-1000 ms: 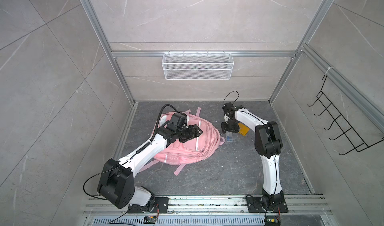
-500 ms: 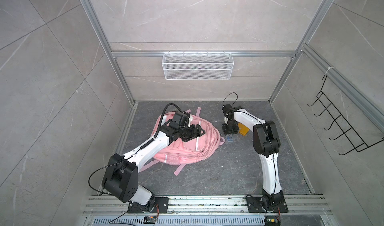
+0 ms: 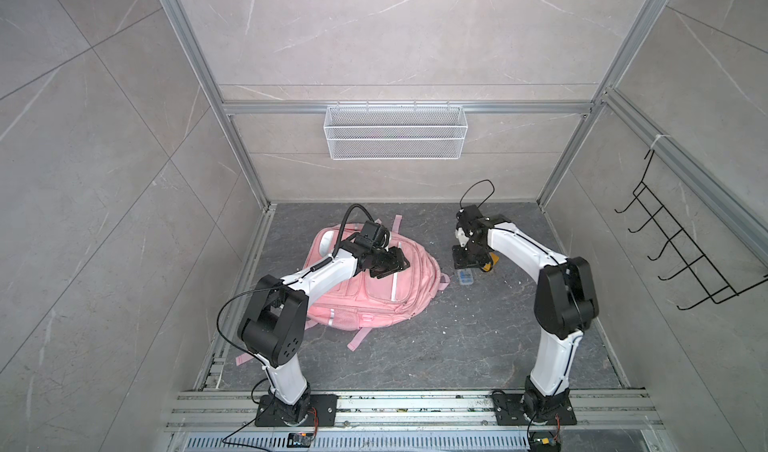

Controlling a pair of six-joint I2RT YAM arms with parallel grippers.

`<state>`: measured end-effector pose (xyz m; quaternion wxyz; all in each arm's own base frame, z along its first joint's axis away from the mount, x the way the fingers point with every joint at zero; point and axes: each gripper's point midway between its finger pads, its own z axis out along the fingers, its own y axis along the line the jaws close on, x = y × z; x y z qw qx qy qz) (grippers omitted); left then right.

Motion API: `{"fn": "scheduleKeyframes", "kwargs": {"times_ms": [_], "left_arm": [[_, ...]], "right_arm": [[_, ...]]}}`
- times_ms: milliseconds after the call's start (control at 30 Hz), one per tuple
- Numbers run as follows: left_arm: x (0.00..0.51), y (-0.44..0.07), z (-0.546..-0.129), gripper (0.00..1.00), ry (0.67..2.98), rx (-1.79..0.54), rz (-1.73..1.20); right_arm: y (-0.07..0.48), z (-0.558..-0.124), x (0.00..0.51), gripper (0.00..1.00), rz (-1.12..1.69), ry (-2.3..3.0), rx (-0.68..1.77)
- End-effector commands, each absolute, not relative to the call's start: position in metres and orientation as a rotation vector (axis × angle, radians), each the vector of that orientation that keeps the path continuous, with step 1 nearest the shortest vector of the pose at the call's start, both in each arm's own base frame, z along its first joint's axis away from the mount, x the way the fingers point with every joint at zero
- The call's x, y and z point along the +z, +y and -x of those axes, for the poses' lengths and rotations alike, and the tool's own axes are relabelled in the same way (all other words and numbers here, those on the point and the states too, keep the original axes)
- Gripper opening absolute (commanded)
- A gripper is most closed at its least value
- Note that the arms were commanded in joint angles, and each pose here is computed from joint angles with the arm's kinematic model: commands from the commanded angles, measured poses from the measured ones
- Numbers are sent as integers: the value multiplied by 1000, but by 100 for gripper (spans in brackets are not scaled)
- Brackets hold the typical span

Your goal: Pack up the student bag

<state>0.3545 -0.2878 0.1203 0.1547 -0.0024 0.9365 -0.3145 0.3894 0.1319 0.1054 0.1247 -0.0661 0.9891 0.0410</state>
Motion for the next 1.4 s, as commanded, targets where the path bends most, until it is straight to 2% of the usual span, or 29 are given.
{"fn": "scheduleKeyframes", "kwargs": {"times_ms": [0, 133, 333, 467, 633, 667, 833, 1033, 1167, 1367], "left_arm": [[126, -282, -368, 56, 2647, -797, -37], [115, -285, -369, 57, 2659, -765, -91], [108, -328, -363, 54, 2645, -972, -245], [111, -348, -356, 39, 2615, -1086, -303], [117, -350, -355, 3, 2580, -1149, -259], [122, -350, -354, 0, 2570, -1160, -263], [160, -344, -345, 0, 2490, -1201, -294], [226, -324, -329, 0, 2335, -1358, -323], [261, -318, -317, 0, 2244, -1505, -361], [289, -320, -307, 0, 2163, -1601, -403]], "right_arm": [[138, -375, 129, 9, 144, 2837, 221], [148, -362, 142, 9, 109, 2813, 319], [154, -352, 150, 8, 82, 2807, 374], [155, -348, 150, 8, 75, 2820, 386], [157, -345, 155, 8, 52, 2805, 415], [157, -345, 158, 8, 49, 2799, 422], [165, -343, 172, 7, 34, 2768, 483], [192, -342, 179, 7, 4, 2741, 634], [233, -346, 189, 7, 39, 2698, 795], [301, -356, 195, 7, 23, 2622, 1102]]}}
